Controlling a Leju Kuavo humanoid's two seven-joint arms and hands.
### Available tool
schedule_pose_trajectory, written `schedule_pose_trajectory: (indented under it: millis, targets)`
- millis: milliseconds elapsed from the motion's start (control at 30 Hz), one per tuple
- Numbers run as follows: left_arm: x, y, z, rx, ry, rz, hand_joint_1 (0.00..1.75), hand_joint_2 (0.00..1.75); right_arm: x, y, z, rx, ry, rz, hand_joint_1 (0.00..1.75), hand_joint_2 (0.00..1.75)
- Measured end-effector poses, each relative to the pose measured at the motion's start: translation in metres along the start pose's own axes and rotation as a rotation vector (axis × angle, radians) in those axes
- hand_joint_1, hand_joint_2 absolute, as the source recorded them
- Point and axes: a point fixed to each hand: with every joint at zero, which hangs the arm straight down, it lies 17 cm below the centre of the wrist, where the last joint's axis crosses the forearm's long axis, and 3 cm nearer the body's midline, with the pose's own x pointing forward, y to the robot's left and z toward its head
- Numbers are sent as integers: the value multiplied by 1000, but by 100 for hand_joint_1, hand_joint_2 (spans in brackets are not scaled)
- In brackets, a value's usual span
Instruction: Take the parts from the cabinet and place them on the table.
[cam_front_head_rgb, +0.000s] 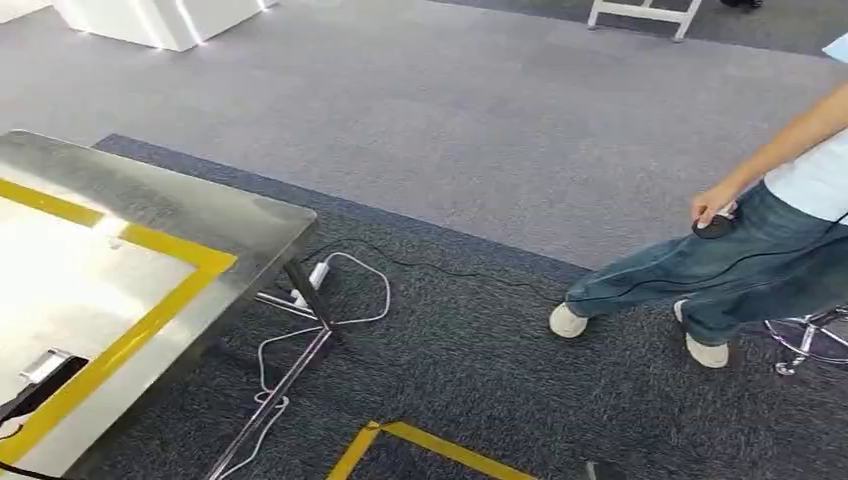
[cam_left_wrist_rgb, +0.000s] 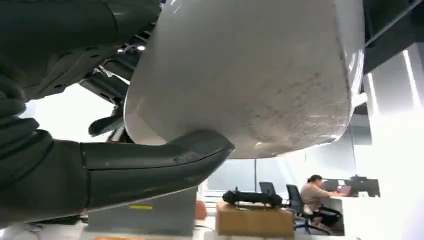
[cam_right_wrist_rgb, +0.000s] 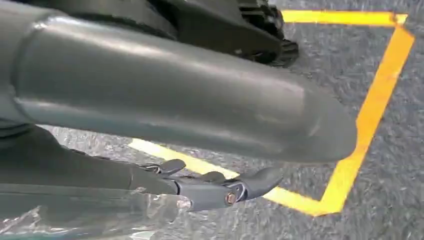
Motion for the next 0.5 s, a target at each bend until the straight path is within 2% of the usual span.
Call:
schedule_pose_trajectory:
  millis: [500]
  targets:
    - [0, -1, -1, -2, -6, -8, 168, 175, 3, 0, 0, 1, -8, 0, 0, 0]
